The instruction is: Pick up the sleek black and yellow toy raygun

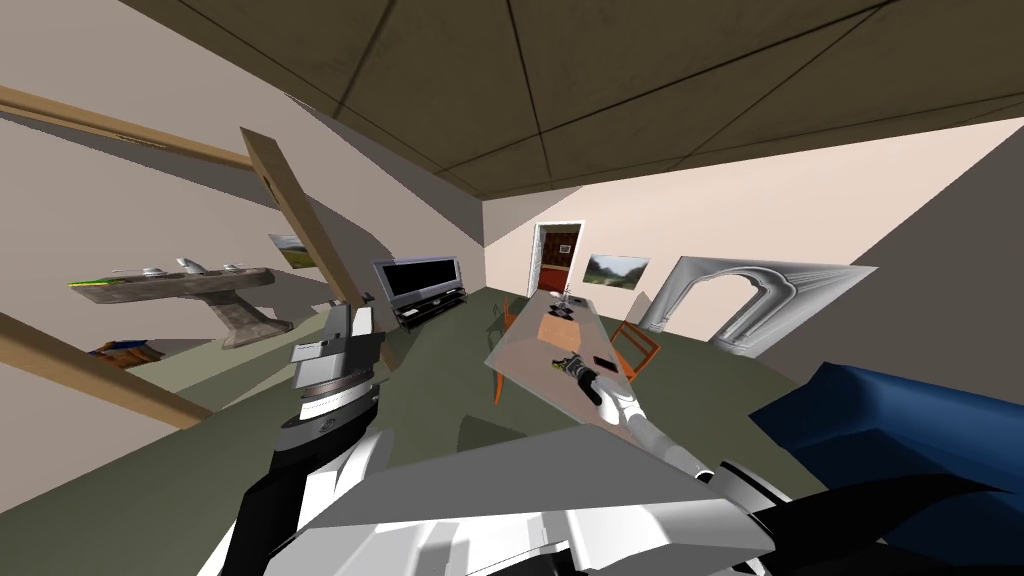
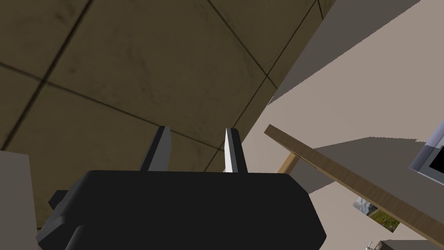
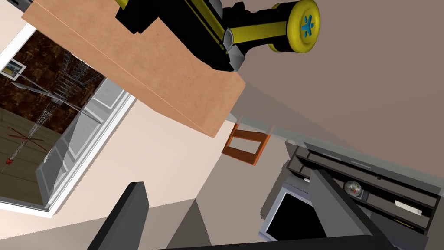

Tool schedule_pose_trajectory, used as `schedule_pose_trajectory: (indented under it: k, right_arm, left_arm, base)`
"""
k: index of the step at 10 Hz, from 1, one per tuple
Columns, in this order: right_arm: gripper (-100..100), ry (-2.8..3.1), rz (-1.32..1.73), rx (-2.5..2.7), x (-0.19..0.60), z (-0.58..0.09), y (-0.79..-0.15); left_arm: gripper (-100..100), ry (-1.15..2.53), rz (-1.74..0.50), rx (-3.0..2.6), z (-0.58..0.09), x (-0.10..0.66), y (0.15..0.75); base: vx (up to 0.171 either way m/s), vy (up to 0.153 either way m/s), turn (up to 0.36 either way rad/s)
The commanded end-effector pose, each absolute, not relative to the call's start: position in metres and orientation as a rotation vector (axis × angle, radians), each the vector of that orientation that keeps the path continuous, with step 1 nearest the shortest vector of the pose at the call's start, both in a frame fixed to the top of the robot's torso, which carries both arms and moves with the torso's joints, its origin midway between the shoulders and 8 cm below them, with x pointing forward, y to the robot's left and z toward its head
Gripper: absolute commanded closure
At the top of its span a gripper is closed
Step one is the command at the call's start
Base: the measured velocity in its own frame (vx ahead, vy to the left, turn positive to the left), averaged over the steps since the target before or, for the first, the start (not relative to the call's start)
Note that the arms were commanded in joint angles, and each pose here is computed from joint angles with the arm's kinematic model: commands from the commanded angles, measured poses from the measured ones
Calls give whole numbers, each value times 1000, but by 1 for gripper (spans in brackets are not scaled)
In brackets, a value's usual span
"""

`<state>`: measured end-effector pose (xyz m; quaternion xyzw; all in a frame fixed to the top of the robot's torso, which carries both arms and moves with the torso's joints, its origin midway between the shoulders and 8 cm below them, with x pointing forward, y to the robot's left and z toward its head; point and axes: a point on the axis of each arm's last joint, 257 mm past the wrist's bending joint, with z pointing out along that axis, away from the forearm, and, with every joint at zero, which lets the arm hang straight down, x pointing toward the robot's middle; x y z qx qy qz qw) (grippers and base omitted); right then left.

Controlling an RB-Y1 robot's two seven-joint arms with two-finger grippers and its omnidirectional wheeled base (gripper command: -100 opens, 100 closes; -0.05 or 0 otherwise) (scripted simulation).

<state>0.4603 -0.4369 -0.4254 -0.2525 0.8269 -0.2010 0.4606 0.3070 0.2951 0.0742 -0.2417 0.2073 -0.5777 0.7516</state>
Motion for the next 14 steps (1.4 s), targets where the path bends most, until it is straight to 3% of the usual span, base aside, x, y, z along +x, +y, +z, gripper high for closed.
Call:
schedule_pose_trajectory:
  k: [1,14]
  right_arm:
    - [-100,2051,-574,-674,460,-430,-455]
    - [-100,2187,-799,-829,422,-473,-523]
  left_arm:
    - [0,453,-1262,-528,74,307,295]
    - [0,453,-1262,-528,74,307,295]
  base:
    - [11,-30,74]
    - [9,-19,27]
